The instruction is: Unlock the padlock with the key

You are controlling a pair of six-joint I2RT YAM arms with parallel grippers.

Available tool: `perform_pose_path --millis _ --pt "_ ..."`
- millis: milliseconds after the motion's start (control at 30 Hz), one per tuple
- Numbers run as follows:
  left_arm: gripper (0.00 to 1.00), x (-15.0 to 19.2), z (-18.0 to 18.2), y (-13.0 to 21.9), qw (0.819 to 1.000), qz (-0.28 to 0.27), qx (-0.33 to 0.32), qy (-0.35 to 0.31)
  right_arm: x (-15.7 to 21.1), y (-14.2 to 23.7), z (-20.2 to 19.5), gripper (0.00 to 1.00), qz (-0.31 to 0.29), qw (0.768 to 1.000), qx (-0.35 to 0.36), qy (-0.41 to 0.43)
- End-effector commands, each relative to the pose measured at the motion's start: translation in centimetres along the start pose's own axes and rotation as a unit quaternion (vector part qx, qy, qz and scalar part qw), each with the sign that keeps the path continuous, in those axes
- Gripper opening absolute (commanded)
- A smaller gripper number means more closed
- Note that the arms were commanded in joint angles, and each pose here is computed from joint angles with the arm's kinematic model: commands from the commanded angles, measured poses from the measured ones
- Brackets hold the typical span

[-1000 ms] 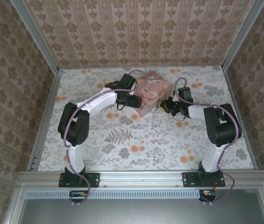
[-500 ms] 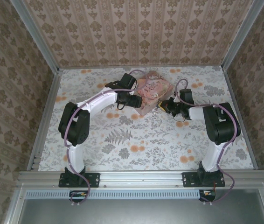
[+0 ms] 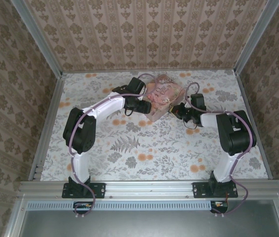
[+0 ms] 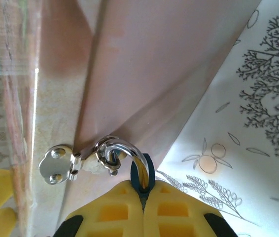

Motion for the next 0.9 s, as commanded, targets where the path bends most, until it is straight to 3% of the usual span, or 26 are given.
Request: perform_pose_path --millis 0,200,367,867 --pt "0.69 9.7 2.2 -3.3 0.975 0.214 -0.052 -0.011 -5.6 -0.1 -0.2 0.0 -0.048 0.996 -0.031 -0.062" --pt "0.69 9.4 2.1 -3.4 0.976 0.211 -0.051 -0.011 -5.5 0.3 -1.3 0.0 -0.071 0.995 0.034 -0.057" --pt "0.69 8.9 2.0 -2.6 0.978 0.202 -0.051 -0.011 -4.9 0.8 -1.6 0.0 -0.068 0.996 0.04 -0.043" --pt "0.74 1.4 1.3 6.5 0.994 0.084 -0.062 -0.036 1.6 1.3 -0.9 0.0 -0.011 0.998 0.046 0.044"
Point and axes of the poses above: each hand's point on the last joint's axis, 136 mm out from that joint toward the fingers, its own y axis back along the fingers, its own z axis along the line the jaws close on, x = y × z, the point moved 4 cm from there along y, back along the fingers, and after that the axes turned 15 degrees about -y, right-handed, at the moved point
